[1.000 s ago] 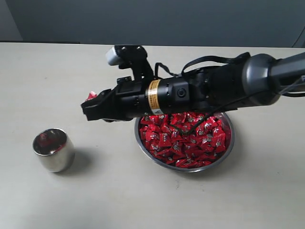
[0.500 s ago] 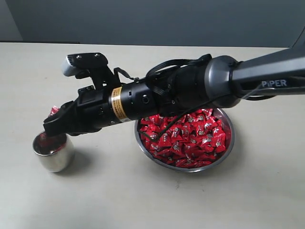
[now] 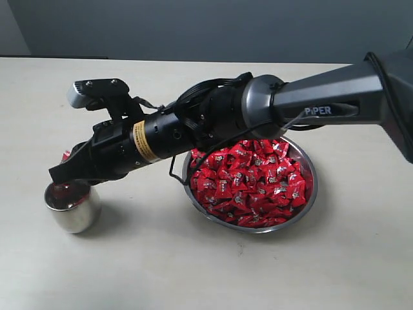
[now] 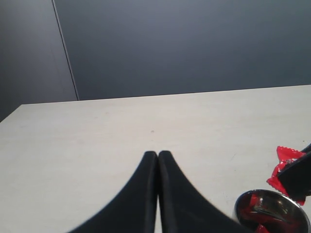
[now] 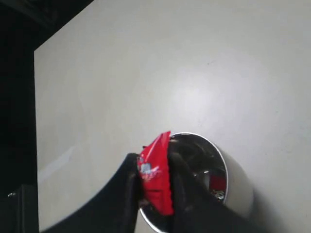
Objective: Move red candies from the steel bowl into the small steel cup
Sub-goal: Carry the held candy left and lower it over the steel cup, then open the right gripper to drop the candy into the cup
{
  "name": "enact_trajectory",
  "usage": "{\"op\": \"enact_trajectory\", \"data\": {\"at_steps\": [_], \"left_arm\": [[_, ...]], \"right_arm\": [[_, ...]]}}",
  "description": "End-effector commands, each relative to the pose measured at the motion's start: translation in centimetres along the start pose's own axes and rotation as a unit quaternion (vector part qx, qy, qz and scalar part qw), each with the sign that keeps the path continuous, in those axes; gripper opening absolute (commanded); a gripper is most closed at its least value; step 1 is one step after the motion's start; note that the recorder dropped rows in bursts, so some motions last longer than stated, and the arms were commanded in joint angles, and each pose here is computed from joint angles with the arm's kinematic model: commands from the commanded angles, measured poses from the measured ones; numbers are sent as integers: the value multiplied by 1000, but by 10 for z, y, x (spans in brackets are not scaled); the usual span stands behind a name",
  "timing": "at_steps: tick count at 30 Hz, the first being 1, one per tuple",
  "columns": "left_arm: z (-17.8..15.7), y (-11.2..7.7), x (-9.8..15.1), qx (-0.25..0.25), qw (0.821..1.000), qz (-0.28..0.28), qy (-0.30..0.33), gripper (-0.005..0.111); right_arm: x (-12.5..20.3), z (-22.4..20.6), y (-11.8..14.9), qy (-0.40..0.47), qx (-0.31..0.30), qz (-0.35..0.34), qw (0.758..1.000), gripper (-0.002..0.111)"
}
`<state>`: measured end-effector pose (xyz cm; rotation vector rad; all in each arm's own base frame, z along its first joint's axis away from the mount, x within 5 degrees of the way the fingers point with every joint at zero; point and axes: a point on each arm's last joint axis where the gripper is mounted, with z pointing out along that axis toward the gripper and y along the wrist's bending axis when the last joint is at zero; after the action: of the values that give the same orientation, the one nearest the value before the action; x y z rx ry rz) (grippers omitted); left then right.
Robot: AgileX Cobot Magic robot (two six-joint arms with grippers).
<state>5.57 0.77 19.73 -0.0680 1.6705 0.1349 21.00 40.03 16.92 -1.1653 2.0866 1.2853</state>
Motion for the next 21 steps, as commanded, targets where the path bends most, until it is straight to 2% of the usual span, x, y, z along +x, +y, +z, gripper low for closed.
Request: {"op": "enact_trajectory", "data": {"at_steps": [1, 21], "left_arm": [[0, 0, 0, 0, 1000, 0, -4, 0], [0, 0, 1, 0, 1000, 0, -3, 0]], "right_arm": [[-2, 5, 0, 10, -5, 0, 1000, -1], [-2, 11, 2, 10, 12, -10, 1000, -1]]}}
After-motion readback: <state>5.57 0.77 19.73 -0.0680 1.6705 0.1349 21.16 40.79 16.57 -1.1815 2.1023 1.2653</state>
